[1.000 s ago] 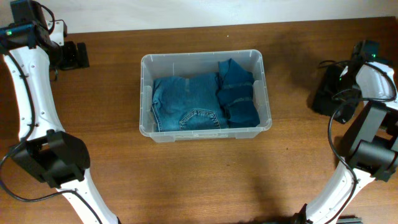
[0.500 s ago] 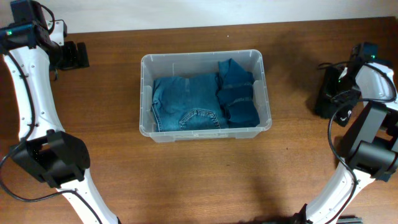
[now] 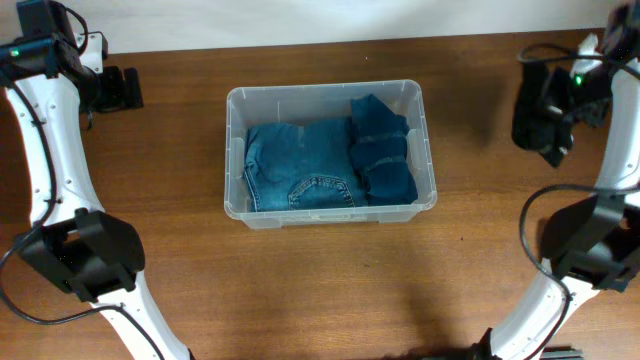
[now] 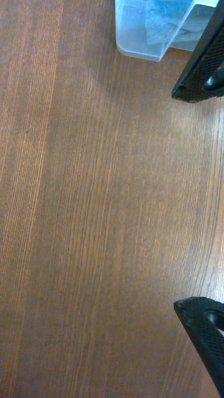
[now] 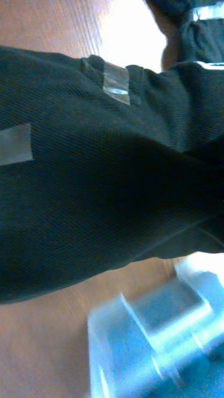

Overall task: Pack container
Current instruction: 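Grasp the black folded garment with the right gripper and lift, then lower the black garment onto the denim in the bin and release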

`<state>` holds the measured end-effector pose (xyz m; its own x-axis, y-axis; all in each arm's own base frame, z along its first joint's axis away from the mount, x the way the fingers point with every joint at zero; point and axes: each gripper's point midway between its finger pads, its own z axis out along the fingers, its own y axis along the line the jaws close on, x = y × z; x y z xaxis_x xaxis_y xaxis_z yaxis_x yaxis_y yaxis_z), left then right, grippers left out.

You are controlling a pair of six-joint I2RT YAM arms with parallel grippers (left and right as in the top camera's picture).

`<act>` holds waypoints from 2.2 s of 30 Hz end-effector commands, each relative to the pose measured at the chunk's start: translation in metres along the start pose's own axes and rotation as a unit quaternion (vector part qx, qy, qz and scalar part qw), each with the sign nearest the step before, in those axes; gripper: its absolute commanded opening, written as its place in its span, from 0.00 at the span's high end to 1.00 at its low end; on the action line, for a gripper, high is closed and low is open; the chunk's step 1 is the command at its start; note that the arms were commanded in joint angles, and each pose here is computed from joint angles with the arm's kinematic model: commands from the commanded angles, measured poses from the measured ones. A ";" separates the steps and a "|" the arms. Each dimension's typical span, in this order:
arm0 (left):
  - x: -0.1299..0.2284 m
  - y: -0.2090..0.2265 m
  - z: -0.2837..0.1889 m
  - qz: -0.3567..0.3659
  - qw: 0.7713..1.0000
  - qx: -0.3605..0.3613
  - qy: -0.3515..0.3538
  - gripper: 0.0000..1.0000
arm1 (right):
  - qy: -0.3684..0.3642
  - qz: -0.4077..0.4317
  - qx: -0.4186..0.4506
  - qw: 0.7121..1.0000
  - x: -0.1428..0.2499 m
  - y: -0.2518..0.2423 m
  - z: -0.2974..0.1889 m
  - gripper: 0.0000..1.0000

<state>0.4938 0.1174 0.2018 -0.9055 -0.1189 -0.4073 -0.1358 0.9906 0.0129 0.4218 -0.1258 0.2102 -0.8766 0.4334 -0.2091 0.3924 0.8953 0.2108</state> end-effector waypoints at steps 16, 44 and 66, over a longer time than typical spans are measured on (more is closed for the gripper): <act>-0.003 0.003 0.006 -0.001 1.000 -0.002 -0.004 0.01 | 0.004 -0.181 0.015 0.983 0.128 0.245 -0.002 0.96; -0.003 0.000 0.006 -0.001 1.000 0.006 -0.003 0.01 | 0.013 -0.201 0.090 0.975 0.153 0.239 0.077 0.37; -0.003 0.000 0.006 -0.001 1.000 0.005 -0.003 0.01 | 0.002 -0.185 0.090 0.979 0.123 0.230 0.108 0.29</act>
<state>0.4980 0.1181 0.2037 -0.8977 -0.1169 -0.4247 -0.1353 0.9907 0.0132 0.4356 0.1460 0.1552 -0.9545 0.0880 -0.2851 0.0978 0.9950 -0.0206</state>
